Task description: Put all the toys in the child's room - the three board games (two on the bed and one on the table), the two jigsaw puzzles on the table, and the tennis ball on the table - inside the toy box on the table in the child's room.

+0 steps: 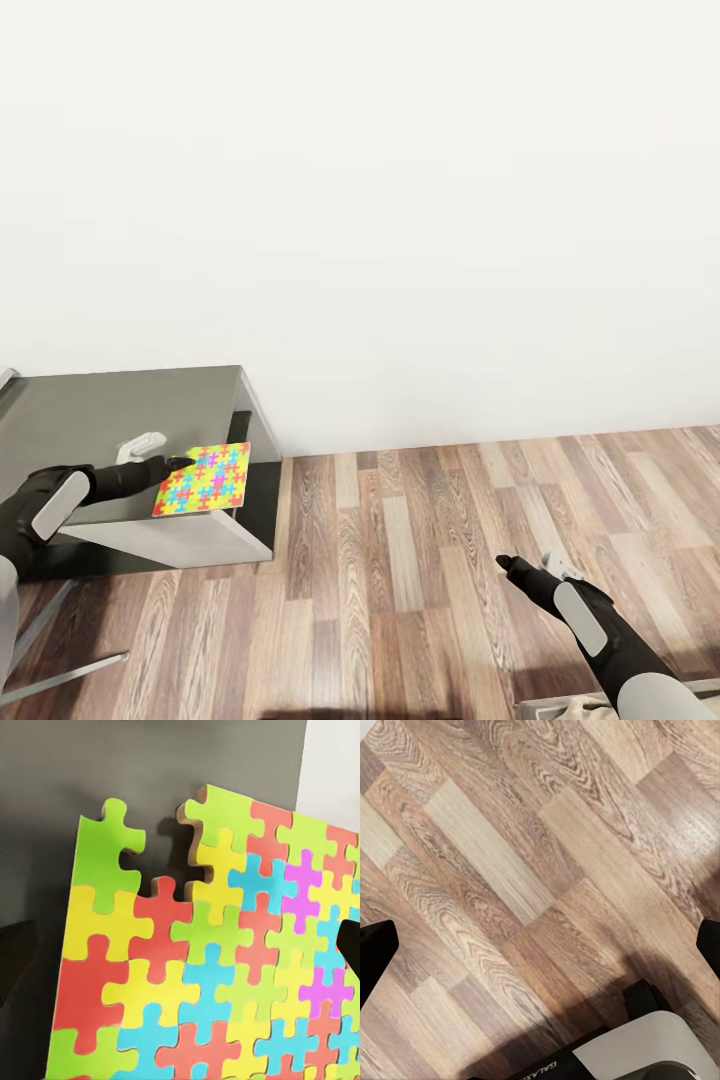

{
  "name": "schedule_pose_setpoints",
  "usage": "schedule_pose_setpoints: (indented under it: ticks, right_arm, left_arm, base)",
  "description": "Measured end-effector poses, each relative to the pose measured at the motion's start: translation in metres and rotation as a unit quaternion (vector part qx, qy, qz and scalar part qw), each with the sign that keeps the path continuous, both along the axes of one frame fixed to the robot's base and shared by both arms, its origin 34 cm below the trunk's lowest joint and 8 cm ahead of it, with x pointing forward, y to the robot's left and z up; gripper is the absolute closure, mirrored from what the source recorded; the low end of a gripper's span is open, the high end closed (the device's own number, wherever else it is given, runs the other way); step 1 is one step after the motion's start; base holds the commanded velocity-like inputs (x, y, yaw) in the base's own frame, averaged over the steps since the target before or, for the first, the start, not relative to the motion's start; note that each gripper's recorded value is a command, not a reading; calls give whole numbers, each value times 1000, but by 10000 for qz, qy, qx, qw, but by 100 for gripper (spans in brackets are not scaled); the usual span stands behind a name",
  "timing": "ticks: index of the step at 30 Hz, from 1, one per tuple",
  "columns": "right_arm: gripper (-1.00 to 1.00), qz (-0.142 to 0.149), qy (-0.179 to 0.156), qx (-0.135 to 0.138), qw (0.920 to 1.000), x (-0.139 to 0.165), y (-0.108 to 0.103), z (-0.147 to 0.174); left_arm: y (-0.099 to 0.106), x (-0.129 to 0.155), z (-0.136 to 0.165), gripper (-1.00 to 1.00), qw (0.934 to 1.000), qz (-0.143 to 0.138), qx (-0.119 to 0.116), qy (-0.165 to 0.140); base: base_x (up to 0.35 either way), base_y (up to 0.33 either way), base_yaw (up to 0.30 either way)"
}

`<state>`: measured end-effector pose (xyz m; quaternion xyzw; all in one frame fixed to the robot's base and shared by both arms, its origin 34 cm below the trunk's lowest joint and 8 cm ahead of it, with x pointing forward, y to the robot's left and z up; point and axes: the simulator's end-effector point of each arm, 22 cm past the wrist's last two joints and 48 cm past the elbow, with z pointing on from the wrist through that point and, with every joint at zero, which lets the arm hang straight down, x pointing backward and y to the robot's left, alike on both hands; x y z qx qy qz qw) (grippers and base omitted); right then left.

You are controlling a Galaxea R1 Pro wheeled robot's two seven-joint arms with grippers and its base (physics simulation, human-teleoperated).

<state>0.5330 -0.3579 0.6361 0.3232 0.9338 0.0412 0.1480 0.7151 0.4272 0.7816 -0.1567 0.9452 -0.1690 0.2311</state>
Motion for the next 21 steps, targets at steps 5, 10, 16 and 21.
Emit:
schedule_pose_setpoints:
  ticks: [5,10,16,21]
  right_arm:
    - [-100,-1,1,0,10000,0,0,0]
    - [-100,-1,0,2,10000,0,1,0]
    - [-100,-1,-1,1,10000,0,0,0]
    - [-100,-3,-3,-1,10000,0,0,0]
  left_arm:
    - [23,-1,7,-100,9999,76,148,-29]
    - [35,-2,10,-100,9997,116,222,-44]
    - [40,-2,12,-100,9996,137,247,-48]
    - [40,-2,13,-100,9996,140,233,-52]
  base:
    - [0,0,0]
    - [0,0,0]
    - [0,0,0]
    - [0,0,0]
